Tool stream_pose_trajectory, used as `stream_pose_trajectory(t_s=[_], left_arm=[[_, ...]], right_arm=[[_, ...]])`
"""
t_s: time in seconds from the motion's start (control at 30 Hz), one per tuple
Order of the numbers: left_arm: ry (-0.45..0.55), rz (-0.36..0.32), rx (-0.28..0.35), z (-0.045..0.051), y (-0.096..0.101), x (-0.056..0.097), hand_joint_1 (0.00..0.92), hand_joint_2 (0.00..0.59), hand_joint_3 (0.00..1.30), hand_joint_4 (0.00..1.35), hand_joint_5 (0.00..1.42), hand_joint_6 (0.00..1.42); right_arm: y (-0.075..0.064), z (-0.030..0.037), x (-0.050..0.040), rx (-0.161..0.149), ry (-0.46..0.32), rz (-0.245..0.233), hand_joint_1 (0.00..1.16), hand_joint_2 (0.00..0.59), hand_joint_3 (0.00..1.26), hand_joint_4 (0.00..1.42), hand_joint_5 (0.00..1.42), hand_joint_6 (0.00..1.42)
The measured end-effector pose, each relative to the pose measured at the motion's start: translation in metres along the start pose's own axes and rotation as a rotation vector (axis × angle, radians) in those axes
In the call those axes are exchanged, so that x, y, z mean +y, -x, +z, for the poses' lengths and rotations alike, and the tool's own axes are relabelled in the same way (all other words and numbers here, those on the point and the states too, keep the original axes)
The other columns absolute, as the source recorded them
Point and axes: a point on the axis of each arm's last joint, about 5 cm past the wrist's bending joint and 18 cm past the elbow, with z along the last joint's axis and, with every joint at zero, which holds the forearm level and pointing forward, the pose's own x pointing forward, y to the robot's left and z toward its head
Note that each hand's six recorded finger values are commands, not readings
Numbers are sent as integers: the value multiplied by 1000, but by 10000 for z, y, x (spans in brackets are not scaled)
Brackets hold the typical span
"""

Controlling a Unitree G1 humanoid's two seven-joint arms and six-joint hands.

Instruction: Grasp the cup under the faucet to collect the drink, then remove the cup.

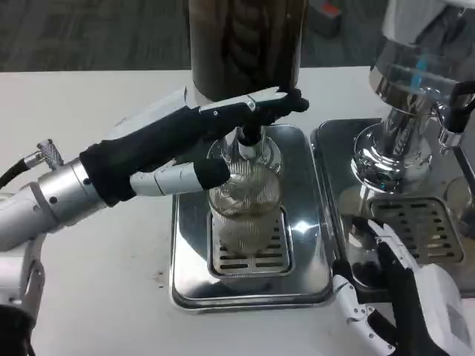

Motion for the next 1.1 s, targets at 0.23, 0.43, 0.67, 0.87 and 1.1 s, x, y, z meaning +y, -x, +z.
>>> stream_pose_trajectory(t_s=[0.23,0.43,0.67,0.87,1.1], left_arm=[[-29,-3,-6,12,-8,-8,0,74,160,50,81,128],[-59,-5,-7,22,-12,-15,0,74,160,50,81,131],[-87,-6,-2,31,-2,-12,0,74,160,50,81,133],[-97,-3,-3,32,-1,-16,0,75,160,56,81,133],[-106,2,-8,26,-2,-31,0,75,160,59,81,134]], right_arm=[[3,6,-5,-1,-3,-3,342,432,187,96,144,265],[-14,47,-37,-19,-15,-23,363,418,187,98,168,262],[-33,67,-73,-15,-61,-23,443,360,166,106,195,280],[-113,92,-150,-26,-134,-15,543,305,134,96,206,283],[-205,96,-216,-44,-206,38,635,279,106,64,194,283]])
